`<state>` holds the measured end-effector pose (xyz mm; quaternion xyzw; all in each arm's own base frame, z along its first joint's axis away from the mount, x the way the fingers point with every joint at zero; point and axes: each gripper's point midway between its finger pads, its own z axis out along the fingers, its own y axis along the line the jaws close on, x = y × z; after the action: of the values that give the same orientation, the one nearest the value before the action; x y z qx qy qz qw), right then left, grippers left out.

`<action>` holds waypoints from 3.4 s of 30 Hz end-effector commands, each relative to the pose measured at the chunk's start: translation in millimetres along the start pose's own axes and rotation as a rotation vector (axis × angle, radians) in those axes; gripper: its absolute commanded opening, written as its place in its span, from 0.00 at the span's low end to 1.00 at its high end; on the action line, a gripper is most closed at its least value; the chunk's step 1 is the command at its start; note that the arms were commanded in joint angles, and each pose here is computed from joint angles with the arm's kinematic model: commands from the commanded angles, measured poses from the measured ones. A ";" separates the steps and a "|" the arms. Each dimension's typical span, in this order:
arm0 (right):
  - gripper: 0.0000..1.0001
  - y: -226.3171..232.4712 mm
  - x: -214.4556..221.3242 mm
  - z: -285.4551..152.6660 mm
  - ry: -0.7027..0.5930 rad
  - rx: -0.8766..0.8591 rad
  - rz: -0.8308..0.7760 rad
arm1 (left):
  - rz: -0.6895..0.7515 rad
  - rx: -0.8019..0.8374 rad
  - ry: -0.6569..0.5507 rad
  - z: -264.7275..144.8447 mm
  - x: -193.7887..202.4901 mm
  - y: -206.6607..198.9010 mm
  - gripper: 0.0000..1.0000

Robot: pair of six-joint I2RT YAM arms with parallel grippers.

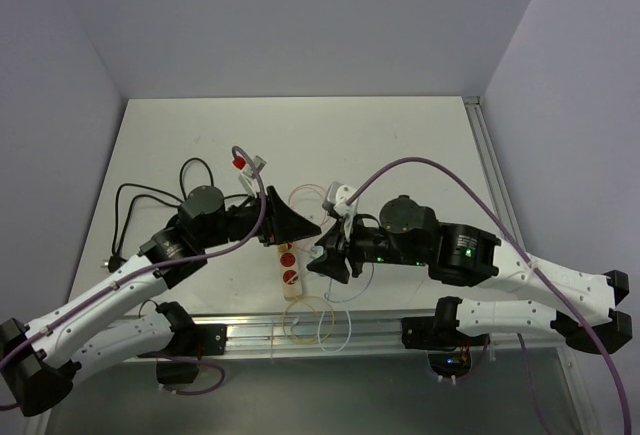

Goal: Insert the plug

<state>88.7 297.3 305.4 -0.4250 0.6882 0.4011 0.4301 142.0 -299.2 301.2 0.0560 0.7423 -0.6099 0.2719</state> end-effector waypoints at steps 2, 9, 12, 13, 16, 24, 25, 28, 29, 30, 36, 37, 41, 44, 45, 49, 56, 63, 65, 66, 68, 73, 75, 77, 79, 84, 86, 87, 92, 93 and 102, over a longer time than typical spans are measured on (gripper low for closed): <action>0.00 11.9 -11.7 -5.4 0.002 -0.042 -0.069 | -0.073 0.139 0.089 -9.6 19.9 -22.0 0.79; 0.00 -3.1 -5.7 -3.3 0.014 0.037 -0.071 | -0.090 0.115 0.099 -19.3 28.1 -15.3 0.79; 0.00 -8.7 -3.3 -0.5 0.037 0.070 -0.070 | -0.101 0.125 0.137 -18.0 36.1 -12.0 0.79; 0.00 -9.5 -2.6 2.2 0.050 0.073 -0.075 | -0.110 0.117 0.149 -16.0 38.1 -8.2 0.79; 0.00 -9.0 -3.6 5.0 0.050 0.068 -0.077 | -0.111 0.097 0.172 -11.1 40.9 -2.7 0.80; 0.00 -9.9 -3.2 16.4 0.094 0.072 -0.090 | -0.121 0.059 0.240 -2.3 49.7 5.3 0.79; 0.00 -10.5 -3.6 19.3 0.101 0.074 -0.089 | -0.123 0.042 0.253 0.1 52.2 10.4 0.79; 0.00 -12.9 0.7 25.5 0.135 0.087 -0.092 | -0.119 0.034 0.285 1.9 57.7 14.6 0.78; 0.00 -15.0 4.2 26.3 0.154 0.095 -0.093 | -0.123 0.031 0.291 2.2 59.7 15.8 0.78; 0.00 -15.7 5.5 28.0 0.163 0.099 -0.095 | -0.127 0.028 0.295 1.8 61.1 18.0 0.77; 0.00 -19.4 11.9 37.1 0.206 0.116 -0.088 | -0.168 -0.024 0.358 2.9 76.1 37.3 0.67; 0.00 -24.3 11.1 36.8 0.203 0.145 -0.090 | -0.171 -0.021 0.359 2.3 77.0 37.4 0.64; 0.00 -30.0 15.3 38.8 0.218 0.175 -0.090 | -0.166 0.023 0.356 1.8 76.8 31.6 0.50; 0.00 -31.0 15.1 41.6 0.213 0.181 -0.084 | -0.171 0.066 0.350 1.1 75.9 24.8 0.27; 0.00 -31.1 14.2 41.2 0.208 0.186 -0.080 | -0.168 0.067 0.346 1.2 75.5 24.8 0.13; 0.15 -33.7 13.5 39.0 0.191 0.204 -0.064 | -0.133 0.021 0.288 1.9 66.5 29.2 0.00; 0.74 -40.9 18.2 22.5 0.156 0.262 -0.012 | -0.064 -0.005 0.154 3.4 45.0 30.7 0.00; 0.96 -46.5 7.8 -27.4 -0.014 0.322 0.133 | 0.084 -0.038 0.046 -2.6 27.8 36.7 0.00; 0.96 -59.1 1.3 -43.5 -0.088 0.408 0.243 | 0.138 -0.008 0.005 -8.8 24.3 32.3 0.00; 0.96 -59.3 -1.0 -46.5 -0.109 0.412 0.284 | 0.153 -0.003 -0.013 -10.9 22.1 31.7 0.00; 0.93 -57.5 -8.2 -49.1 -0.160 0.412 0.429 | 0.198 -0.014 -0.064 -14.6 13.9 32.4 0.01; 0.73 -65.1 -26.5 -45.5 -0.244 0.438 0.691 | 0.286 0.016 -0.143 -22.9 -1.7 17.5 0.00; 0.68 -64.4 -33.7 -33.7 -0.234 0.394 0.750 | 0.315 0.027 -0.165 -24.6 -7.0 11.8 0.00; 0.66 -70.0 -42.5 -24.0 -0.228 0.405 0.801 | 0.346 0.029 -0.176 -25.5 -10.8 8.0 0.00; 0.63 -77.4 -46.5 -19.1 -0.222 0.430 0.825 | 0.366 0.023 -0.189 -26.4 -14.8 6.1 0.00; 0.58 -86.2 -51.5 5.1 -0.181 0.451 0.890 | 0.437 0.008 -0.219 -28.6 -26.2 -0.6 0.00; 0.55 -93.4 -45.2 12.7 -0.146 0.475 0.915 | 0.456 -0.005 -0.233 -29.2 -31.4 -2.6 0.00; 0.54 -94.3 -43.4 14.9 -0.138 0.478 0.915 | 0.461 -0.003 -0.237 -29.7 -32.7 -4.2 0.01; 0.52 -95.0 -33.5 28.2 -0.121 0.439 0.944 | 0.475 0.011 -0.236 -26.4 -35.0 -8.6 0.00; 0.50 -94.7 -35.4 30.7 -0.122 0.425 0.945 | 0.474 0.012 -0.231 -25.1 -34.5 -8.2 0.00; 0.00 -100.6 -30.9 33.5 -0.097 0.439 0.913 | 0.442 -0.051 -0.278 -24.7 -45.6 -0.9 0.00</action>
<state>197.8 306.0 287.3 0.0458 0.8659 0.3963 0.3017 165.2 -271.0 282.2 0.1443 0.7220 -0.5070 0.4482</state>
